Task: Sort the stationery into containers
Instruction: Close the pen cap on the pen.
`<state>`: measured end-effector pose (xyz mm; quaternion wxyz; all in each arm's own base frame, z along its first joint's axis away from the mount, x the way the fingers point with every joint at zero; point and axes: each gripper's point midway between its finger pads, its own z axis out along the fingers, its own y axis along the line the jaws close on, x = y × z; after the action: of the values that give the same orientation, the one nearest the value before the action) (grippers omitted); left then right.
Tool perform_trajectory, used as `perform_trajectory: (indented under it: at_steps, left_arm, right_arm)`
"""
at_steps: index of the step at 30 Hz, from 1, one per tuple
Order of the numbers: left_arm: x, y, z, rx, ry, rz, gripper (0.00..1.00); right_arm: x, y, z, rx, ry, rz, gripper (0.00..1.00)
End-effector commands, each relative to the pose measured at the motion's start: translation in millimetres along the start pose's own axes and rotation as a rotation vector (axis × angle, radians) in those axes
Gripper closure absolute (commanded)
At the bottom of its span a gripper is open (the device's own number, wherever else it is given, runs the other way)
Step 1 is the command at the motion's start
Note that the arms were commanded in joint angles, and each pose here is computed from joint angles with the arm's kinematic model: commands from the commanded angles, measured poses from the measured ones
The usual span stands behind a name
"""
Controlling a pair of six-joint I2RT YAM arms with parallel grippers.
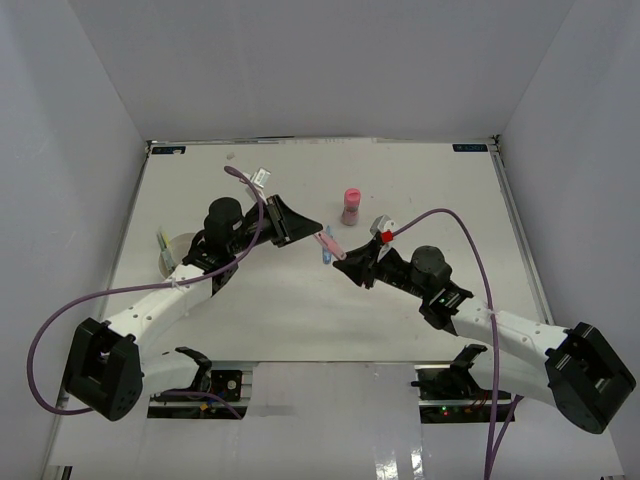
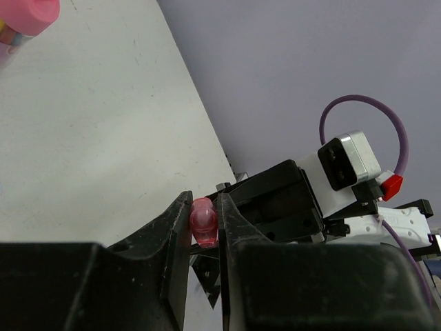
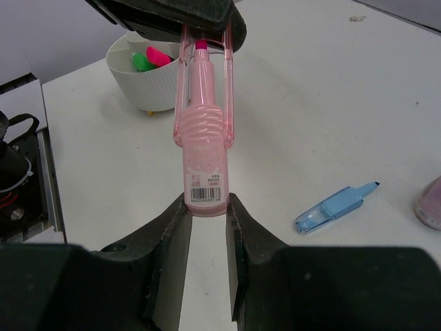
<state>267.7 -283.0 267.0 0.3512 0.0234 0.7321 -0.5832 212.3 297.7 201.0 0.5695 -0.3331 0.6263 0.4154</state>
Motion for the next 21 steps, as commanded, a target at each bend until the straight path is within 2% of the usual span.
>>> perform_trajectory:
  at_steps: [1, 21]
  left_arm:
    - [12, -7, -3, 0.038, 0.044, 0.002, 0.88]
    - [28, -8, 8, 0.017, 0.075, 0.064, 0.88]
  right_arm:
    - [-38, 7, 5, -0.032, -0.125, -0.034, 0.75]
    - [-45, 8, 8, -0.04, -0.13, -0.039, 0.75]
